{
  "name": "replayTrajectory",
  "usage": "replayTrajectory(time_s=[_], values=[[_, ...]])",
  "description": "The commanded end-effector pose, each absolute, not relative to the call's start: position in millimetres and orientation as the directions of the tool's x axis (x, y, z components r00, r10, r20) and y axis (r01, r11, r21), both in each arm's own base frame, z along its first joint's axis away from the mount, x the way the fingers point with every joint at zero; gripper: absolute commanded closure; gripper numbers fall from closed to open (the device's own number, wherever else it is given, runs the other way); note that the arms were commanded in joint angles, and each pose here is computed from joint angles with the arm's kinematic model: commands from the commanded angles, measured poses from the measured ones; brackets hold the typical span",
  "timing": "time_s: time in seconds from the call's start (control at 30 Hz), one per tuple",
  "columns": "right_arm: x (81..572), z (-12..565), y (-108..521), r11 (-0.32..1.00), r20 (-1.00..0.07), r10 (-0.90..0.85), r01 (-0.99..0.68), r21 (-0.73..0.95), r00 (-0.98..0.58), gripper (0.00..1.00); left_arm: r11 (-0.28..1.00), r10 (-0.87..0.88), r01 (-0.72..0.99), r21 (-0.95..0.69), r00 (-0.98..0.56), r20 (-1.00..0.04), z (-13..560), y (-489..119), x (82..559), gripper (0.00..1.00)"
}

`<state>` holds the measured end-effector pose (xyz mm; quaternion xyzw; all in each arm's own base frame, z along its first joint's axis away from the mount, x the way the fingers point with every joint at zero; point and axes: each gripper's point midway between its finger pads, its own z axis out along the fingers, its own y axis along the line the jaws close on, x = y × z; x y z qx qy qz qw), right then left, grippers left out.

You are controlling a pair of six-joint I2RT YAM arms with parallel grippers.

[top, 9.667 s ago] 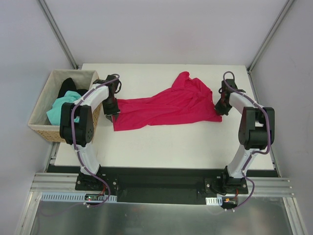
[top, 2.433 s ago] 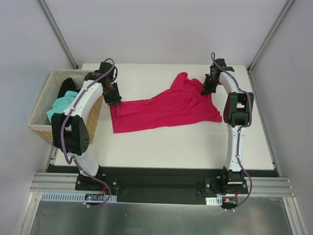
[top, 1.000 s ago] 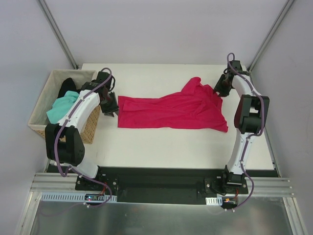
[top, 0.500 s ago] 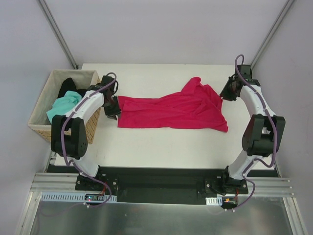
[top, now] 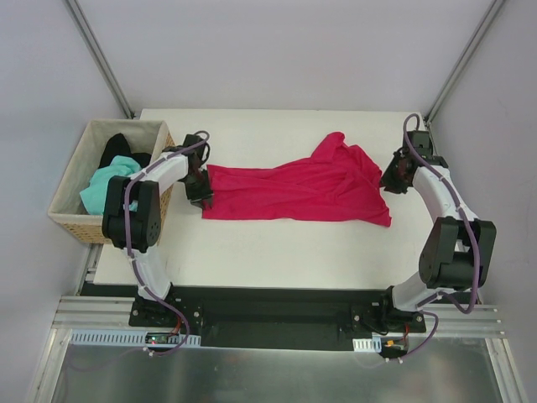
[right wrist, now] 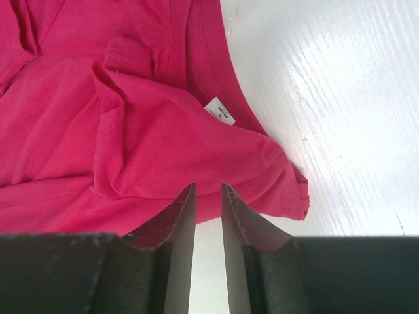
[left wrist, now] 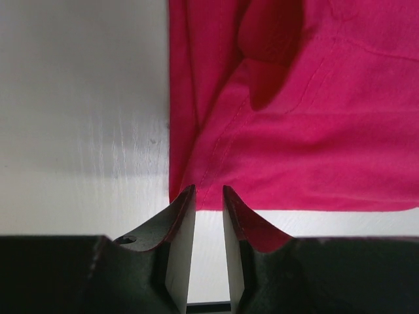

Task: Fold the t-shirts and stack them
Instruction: Fold the flattened tshirt in 1/3 of the way

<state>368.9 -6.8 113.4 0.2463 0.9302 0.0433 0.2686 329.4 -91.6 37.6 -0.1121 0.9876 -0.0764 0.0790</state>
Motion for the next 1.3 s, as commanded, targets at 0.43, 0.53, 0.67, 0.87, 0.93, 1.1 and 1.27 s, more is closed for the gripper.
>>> replayTrajectory(time_s=[0.43,0.53,0.67,0.87,0.93,1.1,1.27], values=[[363.3,135.5,-12.9,0.856,-0.51,0.509,0.469,0.218,-0.693,0.75,0.966,-0.225,-0.197,-0.167,-0.958,-0.176,39.6,-88.8,353.6,0.78],[362.3,136.0,-11.0,0.853,-0.505,0.516,0.47,0.228,-0.692,0.75,0.964,-0.24,-0.215,-0.156,-0.957,-0.162,35.9,-81.6,348.6,0.78],[359.8,140.0,-11.4,0.853,-0.51,0.515,0.469,0.227,-0.69,0.75,0.959,-0.262,-0.24,-0.147,-0.953,-0.149,32.8,-73.0,342.6,0.77],[358.2,145.3,-11.8,0.852,-0.513,0.517,0.47,0.23,-0.686,0.75,0.957,-0.267,-0.246,-0.154,-0.954,-0.134,29.0,-72.2,340.9,0.78],[357.3,150.3,-12.1,0.851,-0.524,0.518,0.471,0.233,-0.676,0.75,0.955,-0.269,-0.249,-0.16,-0.955,-0.124,27.5,-73.8,339.8,0.78],[355.1,154.4,-13.6,0.849,-0.532,0.518,0.475,0.23,-0.67,0.75,0.954,-0.269,-0.248,-0.166,-0.956,-0.117,26.7,-74.9,337.7,0.79],[353.7,152.5,-13.3,0.846,-0.528,0.524,0.48,0.231,-0.668,0.75,0.956,-0.263,-0.243,-0.165,-0.958,-0.115,26.9,-74.6,335.1,0.79]])
